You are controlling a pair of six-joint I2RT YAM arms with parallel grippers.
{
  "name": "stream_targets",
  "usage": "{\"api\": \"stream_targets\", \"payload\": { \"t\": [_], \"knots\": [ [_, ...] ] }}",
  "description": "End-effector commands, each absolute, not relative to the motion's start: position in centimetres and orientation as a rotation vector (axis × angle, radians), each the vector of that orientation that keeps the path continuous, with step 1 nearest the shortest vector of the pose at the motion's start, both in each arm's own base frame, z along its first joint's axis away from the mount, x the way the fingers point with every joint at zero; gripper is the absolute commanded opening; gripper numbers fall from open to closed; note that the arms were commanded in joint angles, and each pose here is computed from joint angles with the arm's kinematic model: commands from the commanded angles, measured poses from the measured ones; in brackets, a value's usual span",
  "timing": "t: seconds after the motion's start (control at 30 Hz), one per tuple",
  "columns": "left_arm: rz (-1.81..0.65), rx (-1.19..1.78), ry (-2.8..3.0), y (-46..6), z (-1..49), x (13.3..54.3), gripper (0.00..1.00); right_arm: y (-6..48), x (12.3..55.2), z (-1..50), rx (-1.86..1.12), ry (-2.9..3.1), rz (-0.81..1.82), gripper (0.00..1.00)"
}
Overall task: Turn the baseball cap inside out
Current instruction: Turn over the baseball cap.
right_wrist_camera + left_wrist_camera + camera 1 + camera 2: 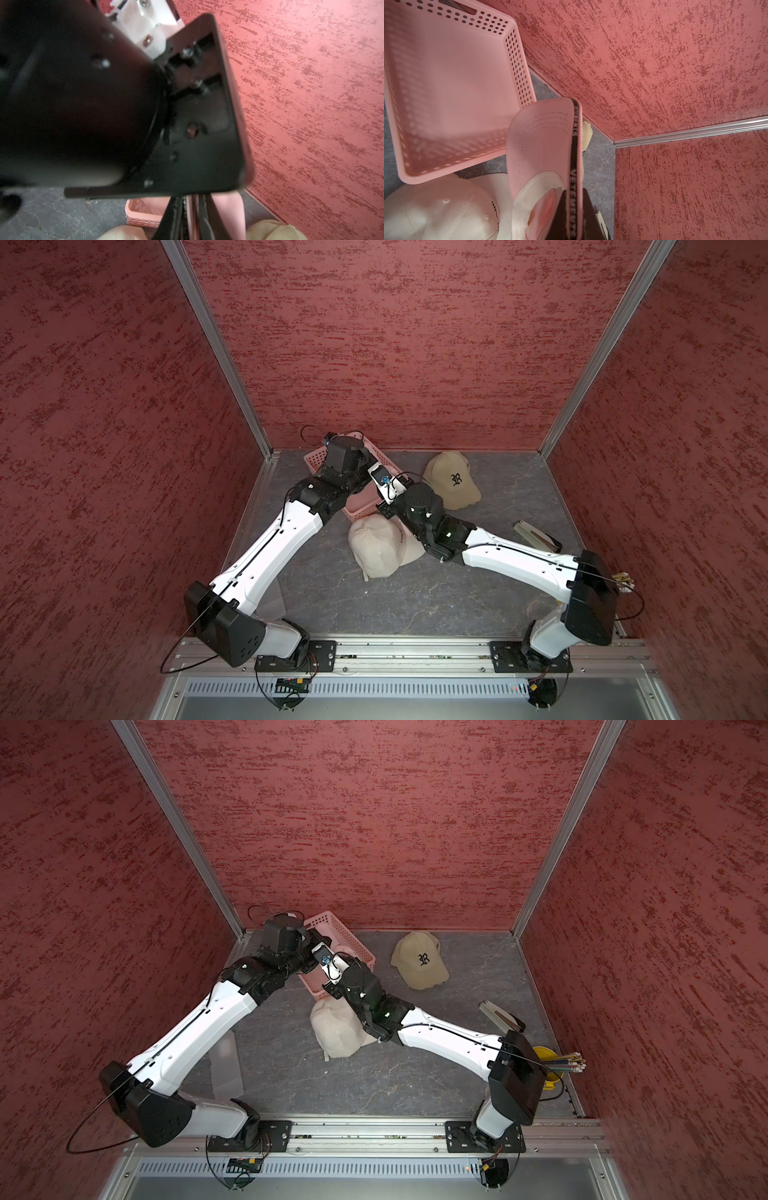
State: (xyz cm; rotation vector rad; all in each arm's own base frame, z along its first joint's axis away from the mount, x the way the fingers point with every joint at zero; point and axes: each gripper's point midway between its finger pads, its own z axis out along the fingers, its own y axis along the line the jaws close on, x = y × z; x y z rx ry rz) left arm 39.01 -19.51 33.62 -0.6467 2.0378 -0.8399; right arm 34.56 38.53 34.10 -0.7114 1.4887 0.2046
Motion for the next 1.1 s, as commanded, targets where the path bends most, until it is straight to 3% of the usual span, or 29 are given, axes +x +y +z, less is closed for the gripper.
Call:
{"api": "stream_targets", "payload": {
  "t": [0.0, 0.1, 0.33, 0.5, 0.87, 0.97, 1.07],
  "knots": [
    [-0.915, -0.486, 2.018, -20.1, 36.0, 37.3, 0.27, 35.2, 35.7, 36.6, -0.605, 1.480, 0.223, 0.10],
    [-0.914, -0.214, 1.979, -20.2, 38.0, 37.1, 0.48, 34.0, 35.1, 36.9, -0.629, 1.478, 0.306, 0.08],
    [-0.746, 0.431, 1.958, -18.8, 37.9, 35.5, 0.59, 29.9, 33.4, 38.6, -0.719, 1.470, 0.571, 0.07],
    [-0.760, 0.723, 1.841, -19.3, 35.7, 33.8, 0.68, 29.4, 30.2, 39.8, -0.887, 1.388, 0.778, 0.08],
    [-0.833, 0.958, 1.722, -20.9, 36.2, 31.4, 0.71, 30.1, 26.1, 40.0, -1.129, 1.298, 0.974, 0.07],
    [-0.899, 1.034, 1.720, -22.2, 35.6, 29.7, 0.66, 30.3, 26.2, 40.3, -1.122, 1.278, 0.991, 0.07],
    [-0.934, 1.091, 1.754, -23.7, 34.5, 28.6, 0.53, 30.6, 26.7, 40.4, -1.109, 1.271, 0.998, 0.07]
  ]
}}
